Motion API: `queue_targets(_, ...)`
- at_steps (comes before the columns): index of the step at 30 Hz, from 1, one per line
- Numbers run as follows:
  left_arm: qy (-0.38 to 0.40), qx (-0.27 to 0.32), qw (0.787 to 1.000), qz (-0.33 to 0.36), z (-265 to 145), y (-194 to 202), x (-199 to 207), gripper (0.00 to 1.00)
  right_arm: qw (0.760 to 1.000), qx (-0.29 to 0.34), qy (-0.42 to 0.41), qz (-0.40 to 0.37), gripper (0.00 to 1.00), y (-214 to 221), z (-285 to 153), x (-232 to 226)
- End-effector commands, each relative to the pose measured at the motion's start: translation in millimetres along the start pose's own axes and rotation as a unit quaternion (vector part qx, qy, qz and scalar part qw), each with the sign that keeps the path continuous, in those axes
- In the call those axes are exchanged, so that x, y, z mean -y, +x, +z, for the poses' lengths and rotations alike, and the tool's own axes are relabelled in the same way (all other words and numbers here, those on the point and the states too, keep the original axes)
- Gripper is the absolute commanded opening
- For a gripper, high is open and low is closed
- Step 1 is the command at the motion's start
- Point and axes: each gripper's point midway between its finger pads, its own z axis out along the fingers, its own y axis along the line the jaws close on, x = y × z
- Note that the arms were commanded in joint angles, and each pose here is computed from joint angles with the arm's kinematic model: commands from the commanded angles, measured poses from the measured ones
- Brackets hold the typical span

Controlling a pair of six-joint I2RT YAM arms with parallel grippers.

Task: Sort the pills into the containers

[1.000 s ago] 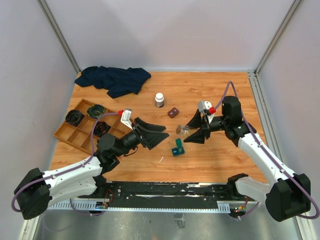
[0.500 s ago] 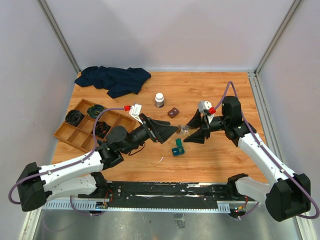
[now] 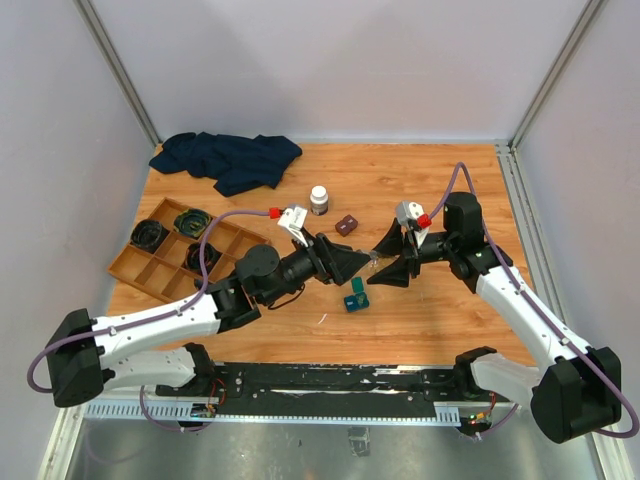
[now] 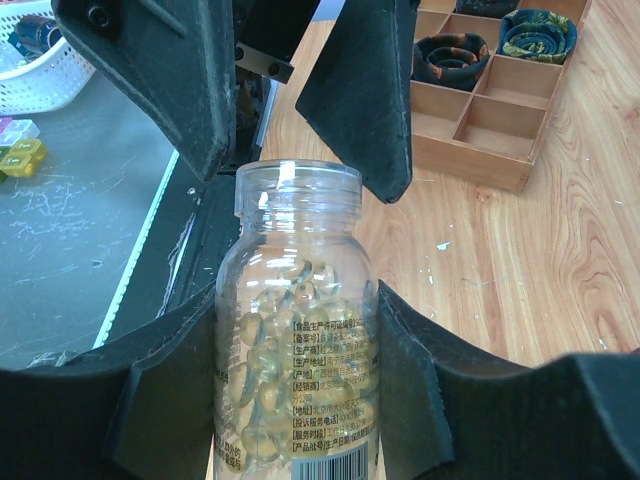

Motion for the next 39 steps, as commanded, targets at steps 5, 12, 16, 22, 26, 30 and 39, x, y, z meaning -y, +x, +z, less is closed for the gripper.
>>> queue_targets(5, 0.01, 0.004, 1.0, 0.011, 4.7, -4.9, 13.4, 0.65, 1.0, 0.006, 0.006, -0.026, 0.0, -13.4, -2.9, 4.1)
queue_targets(12, 0.016, -0.013, 1.0, 0.009, 4.6, 3.0, 14.4, 0.48, 1.0, 0.005, 0.006, -0.025, 0.01, -13.1, -2.8, 4.0)
queue_targets(16, 0.022, -0.025, 0.999, 0.014, 5.3, 8.5, 15.2, 0.37, 1.0, 0.006, 0.005, -0.025, 0.01, -13.4, -2.8, 3.8)
queue_targets(22, 0.07, -0.059, 0.994, 0.055, 2.9, 30.2, 19.0, 0.26, 1.0, 0.006, 0.005, -0.025, 0.01, -13.7, -3.0, 3.6)
queue_targets(26, 0.134, -0.064, 0.978, 0.147, -7.4, 44.6, 20.1, 0.25, 1.0, 0.007, 0.003, -0.026, 0.01, -14.2, -3.0, 2.6)
queue_targets(30, 0.19, -0.081, 0.945, 0.254, -14.5, 56.8, 16.5, 0.2, 1.0, 0.008, 0.002, -0.029, 0.01, -15.9, -3.2, 1.6)
queue_targets(39, 0.275, -0.084, 0.882, 0.372, -20.7, 55.4, 7.2, 0.18, 1.0, 0.009, 0.001, -0.029, 0.01, -16.3, -3.3, 0.5)
